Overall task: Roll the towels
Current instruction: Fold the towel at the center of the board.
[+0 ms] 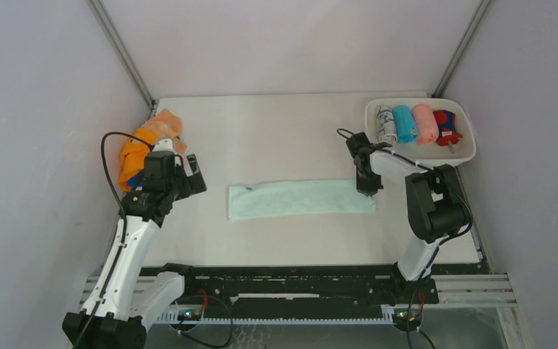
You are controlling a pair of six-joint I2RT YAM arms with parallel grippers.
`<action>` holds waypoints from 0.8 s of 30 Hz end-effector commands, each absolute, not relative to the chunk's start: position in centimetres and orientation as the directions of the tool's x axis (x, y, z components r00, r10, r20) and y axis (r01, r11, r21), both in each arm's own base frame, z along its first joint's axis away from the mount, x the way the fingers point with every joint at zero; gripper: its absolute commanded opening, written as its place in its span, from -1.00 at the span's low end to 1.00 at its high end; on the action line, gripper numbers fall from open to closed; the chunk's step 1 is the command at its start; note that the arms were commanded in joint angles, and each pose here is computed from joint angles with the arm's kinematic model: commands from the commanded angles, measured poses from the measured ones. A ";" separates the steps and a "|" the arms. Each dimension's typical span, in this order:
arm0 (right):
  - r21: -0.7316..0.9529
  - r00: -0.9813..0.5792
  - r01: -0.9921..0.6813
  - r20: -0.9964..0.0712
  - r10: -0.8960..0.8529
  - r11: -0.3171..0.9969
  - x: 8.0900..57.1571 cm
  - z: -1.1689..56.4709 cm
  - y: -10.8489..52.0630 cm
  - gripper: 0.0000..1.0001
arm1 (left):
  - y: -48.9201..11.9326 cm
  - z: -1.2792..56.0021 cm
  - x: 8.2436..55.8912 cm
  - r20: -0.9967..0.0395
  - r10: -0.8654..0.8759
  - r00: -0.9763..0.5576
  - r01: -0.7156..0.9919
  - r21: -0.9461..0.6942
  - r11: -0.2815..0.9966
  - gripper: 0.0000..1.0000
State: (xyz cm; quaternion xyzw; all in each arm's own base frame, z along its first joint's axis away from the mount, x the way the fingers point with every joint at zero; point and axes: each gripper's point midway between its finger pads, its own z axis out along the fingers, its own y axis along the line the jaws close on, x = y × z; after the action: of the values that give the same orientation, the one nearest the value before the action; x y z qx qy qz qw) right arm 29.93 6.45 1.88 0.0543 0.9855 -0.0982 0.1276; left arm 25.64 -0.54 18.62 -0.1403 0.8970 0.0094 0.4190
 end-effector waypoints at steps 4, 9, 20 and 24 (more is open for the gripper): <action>-0.372 -0.895 0.203 -0.445 0.018 0.906 32.8 10.3 1.2 -1.00 | -4.6 17.3 25.6 -0.688 -0.346 -0.638 -0.179 -0.304 0.936 1.00; -0.252 -0.852 0.064 -0.518 -0.079 0.966 33.7 13.5 6.3 -1.00 | -7.3 15.0 25.9 -0.598 -0.428 -0.678 -0.167 -0.442 0.881 1.00; 0.118 -0.785 -0.226 -0.610 -0.109 0.967 34.0 16.1 18.8 -1.00 | -11.3 11.5 28.9 -0.461 -0.581 -0.671 -0.197 -0.644 0.739 0.70; 0.191 -0.777 -0.306 -0.617 -0.128 0.933 33.6 15.9 22.3 -1.00 | -13.5 10.3 29.9 -0.422 -0.582 -0.696 -0.178 -0.683 0.708 0.50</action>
State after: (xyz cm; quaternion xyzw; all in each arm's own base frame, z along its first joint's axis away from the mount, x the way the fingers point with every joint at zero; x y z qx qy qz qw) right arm 32.84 17.27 13.83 -0.0884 0.9535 0.0534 0.2831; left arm 27.48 -10.55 9.13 -0.2238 0.8935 -0.2464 0.3014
